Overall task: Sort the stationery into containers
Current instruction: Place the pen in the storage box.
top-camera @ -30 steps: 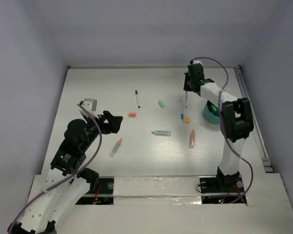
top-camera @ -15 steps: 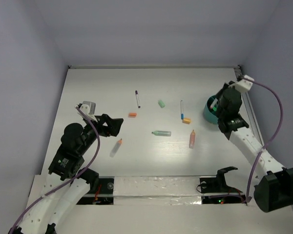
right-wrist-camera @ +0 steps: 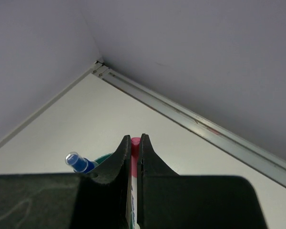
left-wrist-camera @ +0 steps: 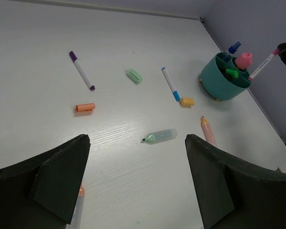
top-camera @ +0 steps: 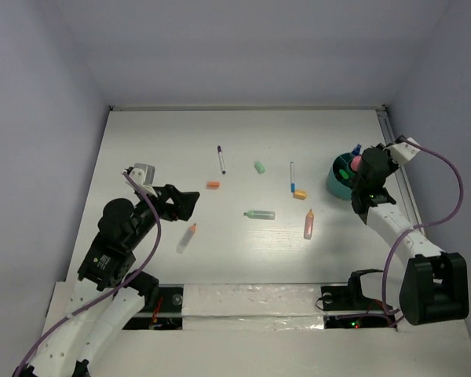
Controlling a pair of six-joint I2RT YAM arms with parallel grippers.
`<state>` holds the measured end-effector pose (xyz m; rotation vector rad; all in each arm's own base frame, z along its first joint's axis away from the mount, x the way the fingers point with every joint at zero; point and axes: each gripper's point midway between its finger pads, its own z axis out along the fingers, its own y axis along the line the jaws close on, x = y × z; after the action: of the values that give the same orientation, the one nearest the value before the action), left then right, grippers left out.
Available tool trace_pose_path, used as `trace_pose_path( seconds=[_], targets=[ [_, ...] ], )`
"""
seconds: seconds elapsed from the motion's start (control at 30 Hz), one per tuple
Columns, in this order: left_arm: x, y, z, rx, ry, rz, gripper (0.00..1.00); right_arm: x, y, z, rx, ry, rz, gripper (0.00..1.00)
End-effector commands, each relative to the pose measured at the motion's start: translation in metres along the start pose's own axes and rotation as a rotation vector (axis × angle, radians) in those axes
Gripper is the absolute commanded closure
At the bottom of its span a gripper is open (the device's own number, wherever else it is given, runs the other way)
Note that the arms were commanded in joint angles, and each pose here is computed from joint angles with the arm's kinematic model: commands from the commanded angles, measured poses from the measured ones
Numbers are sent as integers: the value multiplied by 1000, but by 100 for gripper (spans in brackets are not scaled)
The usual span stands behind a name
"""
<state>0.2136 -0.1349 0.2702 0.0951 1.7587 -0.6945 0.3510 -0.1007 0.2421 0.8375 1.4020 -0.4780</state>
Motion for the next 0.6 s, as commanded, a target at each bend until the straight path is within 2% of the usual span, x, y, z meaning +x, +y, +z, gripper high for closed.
trace_pose_path(
  seconds=[0.0, 0.57],
  targets=[
    [-6, -7, 2, 35, -27, 18, 21, -7, -8, 7, 71, -67, 74, 100],
    [-4, -5, 5, 28, -15, 18, 21, 31, -8, 19, 101, -30, 28, 100]
  ],
)
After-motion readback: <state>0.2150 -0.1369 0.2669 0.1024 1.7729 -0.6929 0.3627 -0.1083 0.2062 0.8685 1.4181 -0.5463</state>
